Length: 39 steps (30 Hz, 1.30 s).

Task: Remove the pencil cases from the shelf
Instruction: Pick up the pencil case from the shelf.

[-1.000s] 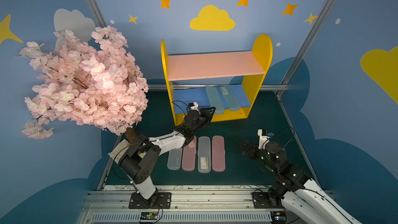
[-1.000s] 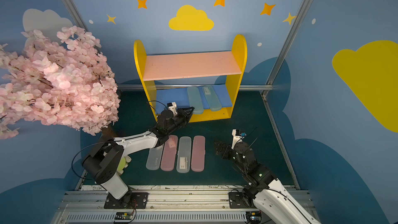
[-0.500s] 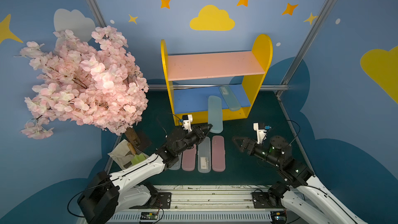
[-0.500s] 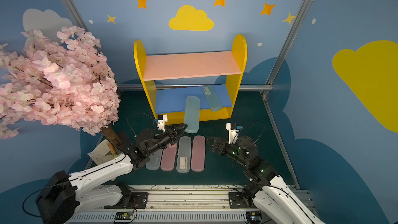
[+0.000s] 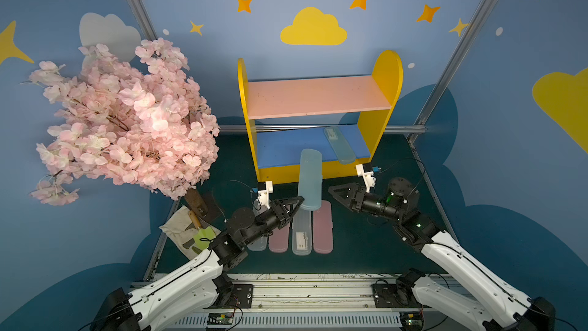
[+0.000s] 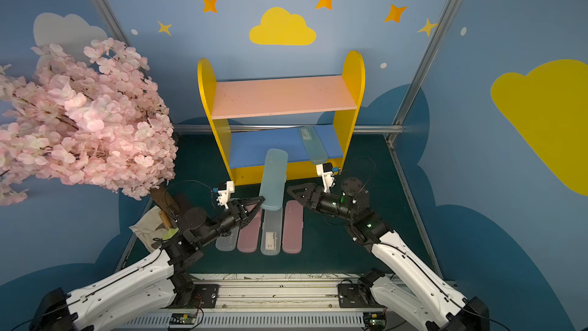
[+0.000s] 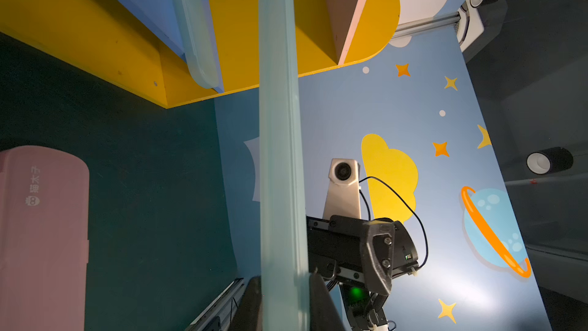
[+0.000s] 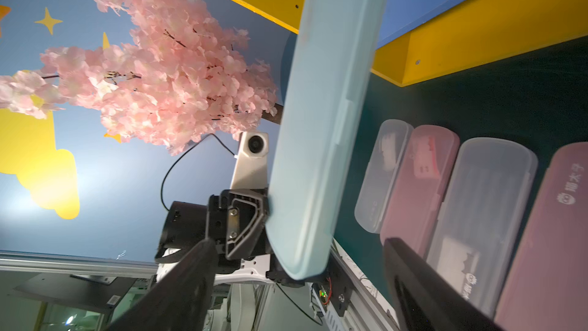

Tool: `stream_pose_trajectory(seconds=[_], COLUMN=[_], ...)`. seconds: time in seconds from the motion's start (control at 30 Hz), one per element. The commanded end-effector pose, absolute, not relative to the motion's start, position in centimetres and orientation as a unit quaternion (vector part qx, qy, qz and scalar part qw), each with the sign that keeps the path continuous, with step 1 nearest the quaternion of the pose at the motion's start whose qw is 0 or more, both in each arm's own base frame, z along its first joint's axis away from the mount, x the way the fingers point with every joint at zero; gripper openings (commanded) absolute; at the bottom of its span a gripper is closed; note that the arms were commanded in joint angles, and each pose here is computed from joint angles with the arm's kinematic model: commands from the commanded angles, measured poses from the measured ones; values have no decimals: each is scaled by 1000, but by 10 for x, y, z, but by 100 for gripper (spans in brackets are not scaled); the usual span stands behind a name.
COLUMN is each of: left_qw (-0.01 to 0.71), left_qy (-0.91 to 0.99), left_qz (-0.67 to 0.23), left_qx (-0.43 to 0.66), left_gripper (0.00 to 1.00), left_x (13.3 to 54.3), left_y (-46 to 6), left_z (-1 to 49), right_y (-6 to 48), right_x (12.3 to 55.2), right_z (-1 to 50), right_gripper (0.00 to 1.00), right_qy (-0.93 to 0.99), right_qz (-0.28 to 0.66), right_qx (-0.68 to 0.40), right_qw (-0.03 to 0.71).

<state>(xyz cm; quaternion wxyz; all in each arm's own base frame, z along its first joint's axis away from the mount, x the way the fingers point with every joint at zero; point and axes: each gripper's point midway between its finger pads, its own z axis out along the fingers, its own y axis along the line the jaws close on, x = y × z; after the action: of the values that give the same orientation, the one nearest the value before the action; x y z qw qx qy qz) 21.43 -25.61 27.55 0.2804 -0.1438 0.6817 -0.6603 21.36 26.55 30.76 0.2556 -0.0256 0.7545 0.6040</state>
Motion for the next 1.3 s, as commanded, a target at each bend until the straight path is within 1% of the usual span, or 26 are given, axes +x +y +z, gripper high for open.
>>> stream_pose_trajectory(seconds=[0.0, 0.13, 0.2, 0.37, 0.57, 0.73, 0.93, 1.17, 1.27], left_qw=[276, 276, 278, 277, 271, 266, 267, 263, 262], left_qy=[658, 649, 645, 644, 638, 631, 627, 630, 632], left_qz=[-688, -698, -702, -704, -712, -721, -725, -724, -723], left_qx=[-131, -126, -120, -114, -110, -104, -98, -99, -99], left_gripper=[3, 3, 3, 3, 3, 3, 3, 3, 4], left_x=[208, 204, 201, 198, 197, 194, 190, 190, 191], left_y=[-259, -260, -260, -263, -268, -272, -273, -276, -277], left_z=[295, 306, 313, 318, 323, 330, 337, 335, 334], right_y=[276, 284, 281, 275, 280, 286, 288, 287, 287], right_x=[215, 226, 231, 238, 239, 242, 243, 243, 243], right_z=[336, 332, 323, 317, 318, 320, 321, 323, 321], right_gripper=[82, 77, 75, 75, 71, 63, 57, 41, 37], right_qy=[726, 736, 753, 756, 750, 739, 733, 727, 726], right_qz=[640, 638, 619, 607, 616, 634, 643, 647, 650], right_qx=[-40, -23, -1, 17, 11, 13, 16, 18, 20], right_qw=[247, 226, 221, 243, 239, 226, 223, 228, 224])
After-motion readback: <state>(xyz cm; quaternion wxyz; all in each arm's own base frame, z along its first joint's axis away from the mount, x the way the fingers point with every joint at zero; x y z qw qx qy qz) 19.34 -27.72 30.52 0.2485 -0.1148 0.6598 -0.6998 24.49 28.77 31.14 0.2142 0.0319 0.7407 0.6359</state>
